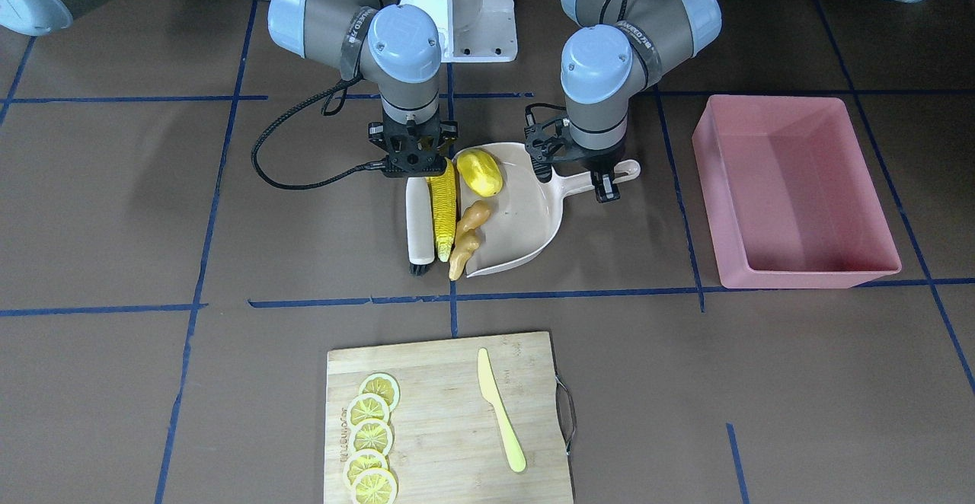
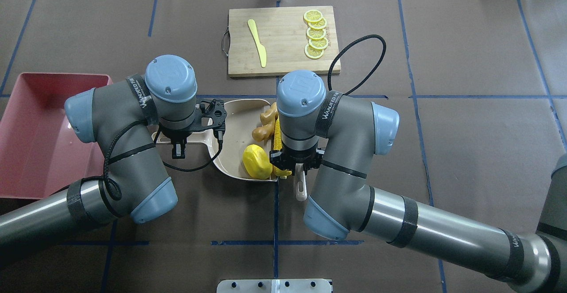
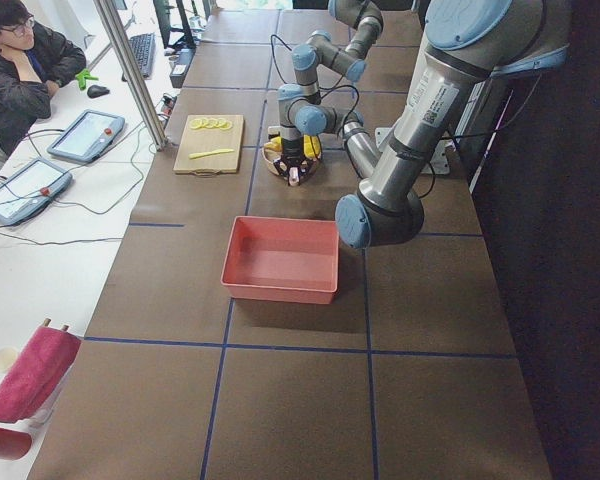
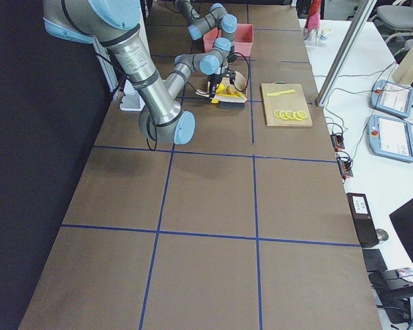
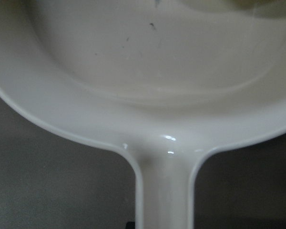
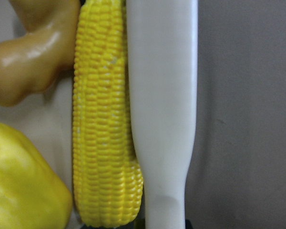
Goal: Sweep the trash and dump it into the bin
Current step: 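Sweep the corn, pepper and ginger into the dustpan with the right gripper's brush, then push the produce deeper into the dustpan, then lift the brush away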
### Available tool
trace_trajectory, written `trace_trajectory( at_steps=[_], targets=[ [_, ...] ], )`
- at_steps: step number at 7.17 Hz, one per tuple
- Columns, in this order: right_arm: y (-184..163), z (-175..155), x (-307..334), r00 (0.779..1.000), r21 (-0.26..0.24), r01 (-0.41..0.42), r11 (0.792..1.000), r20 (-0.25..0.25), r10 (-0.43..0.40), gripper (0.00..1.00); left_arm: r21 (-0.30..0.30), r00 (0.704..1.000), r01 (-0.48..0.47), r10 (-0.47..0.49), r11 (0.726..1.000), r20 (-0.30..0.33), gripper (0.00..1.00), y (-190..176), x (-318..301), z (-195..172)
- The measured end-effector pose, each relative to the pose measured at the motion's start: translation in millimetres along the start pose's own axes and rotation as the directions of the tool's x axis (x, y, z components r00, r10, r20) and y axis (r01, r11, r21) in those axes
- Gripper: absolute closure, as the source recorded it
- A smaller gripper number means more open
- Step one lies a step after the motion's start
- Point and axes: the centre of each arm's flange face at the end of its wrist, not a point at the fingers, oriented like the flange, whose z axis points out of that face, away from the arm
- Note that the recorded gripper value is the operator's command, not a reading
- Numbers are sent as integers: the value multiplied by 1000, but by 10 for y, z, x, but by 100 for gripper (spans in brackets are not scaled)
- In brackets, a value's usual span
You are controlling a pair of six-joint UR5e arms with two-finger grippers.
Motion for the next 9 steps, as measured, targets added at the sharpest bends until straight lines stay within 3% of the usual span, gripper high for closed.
trace_trajectory(
  at_steps=[4, 9],
  targets=[
    [34, -236, -360, 998, 11, 18, 1000, 52, -18, 100, 5, 1000, 1, -1, 1000, 1, 97, -30, 4, -25],
    [60, -258, -625, 997, -8, 14, 1000, 74, -13, 100, 12, 1000, 1, -1, 1000, 1, 97, -47, -1, -53]
  ],
)
